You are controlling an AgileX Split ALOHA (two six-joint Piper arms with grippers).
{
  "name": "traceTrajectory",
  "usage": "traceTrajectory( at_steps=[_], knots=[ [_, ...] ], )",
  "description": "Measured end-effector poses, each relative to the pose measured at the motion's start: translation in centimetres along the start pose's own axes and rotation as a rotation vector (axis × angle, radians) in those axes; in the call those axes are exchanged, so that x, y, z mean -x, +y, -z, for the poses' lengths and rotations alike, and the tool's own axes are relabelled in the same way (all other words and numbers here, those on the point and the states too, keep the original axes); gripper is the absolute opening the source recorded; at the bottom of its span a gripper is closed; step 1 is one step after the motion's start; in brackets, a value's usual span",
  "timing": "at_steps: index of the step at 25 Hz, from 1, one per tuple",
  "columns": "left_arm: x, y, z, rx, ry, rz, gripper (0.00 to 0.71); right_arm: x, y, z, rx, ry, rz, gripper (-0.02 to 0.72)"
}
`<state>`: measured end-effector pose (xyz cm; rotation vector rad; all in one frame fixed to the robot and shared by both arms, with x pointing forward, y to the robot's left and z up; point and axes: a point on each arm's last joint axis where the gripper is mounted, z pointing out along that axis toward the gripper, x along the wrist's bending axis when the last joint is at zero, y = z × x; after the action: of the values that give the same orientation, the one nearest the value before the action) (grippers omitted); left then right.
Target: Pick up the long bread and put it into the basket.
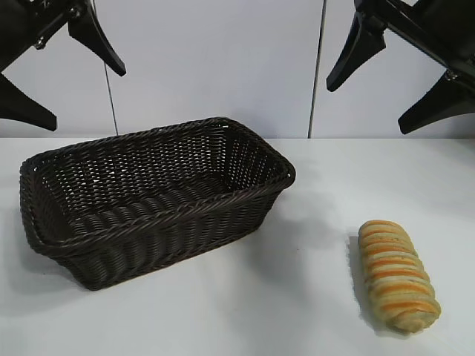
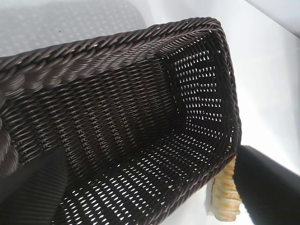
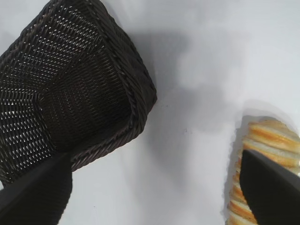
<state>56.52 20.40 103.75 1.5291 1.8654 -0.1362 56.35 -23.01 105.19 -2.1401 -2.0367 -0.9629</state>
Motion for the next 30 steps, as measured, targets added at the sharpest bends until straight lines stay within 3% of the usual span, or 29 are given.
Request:
traceTrajectory(
  at_steps=[12, 18, 21, 27, 30],
  knots=[
    [0.0, 0.4, 0.0, 0.039, 0.002, 0.000, 0.695, 0.0, 0.1, 0.0, 0.008, -0.001, 0.000, 0.695],
    [-0.9, 0.9, 1.4, 0.062, 0.037, 0.000, 0.695, 0.0, 0.1, 0.0, 0.008, -0.001, 0.000, 0.695],
    [-1.4, 0.5, 2.5, 0.041, 0.126, -0.021, 0.695, 0.0, 0.1, 0.0, 0.009, -0.001, 0.000, 0.695],
    [-3.6, -0.3, 3.1, -0.032, 0.377, -0.007, 0.695, 0.0, 0.1, 0.0, 0.008, -0.001, 0.000, 0.695],
    [-4.8, -1.2, 2.5, -0.053, 0.416, 0.013, 0.695, 0.0, 0.1, 0.0, 0.007, -0.001, 0.000, 0.695]
  ],
)
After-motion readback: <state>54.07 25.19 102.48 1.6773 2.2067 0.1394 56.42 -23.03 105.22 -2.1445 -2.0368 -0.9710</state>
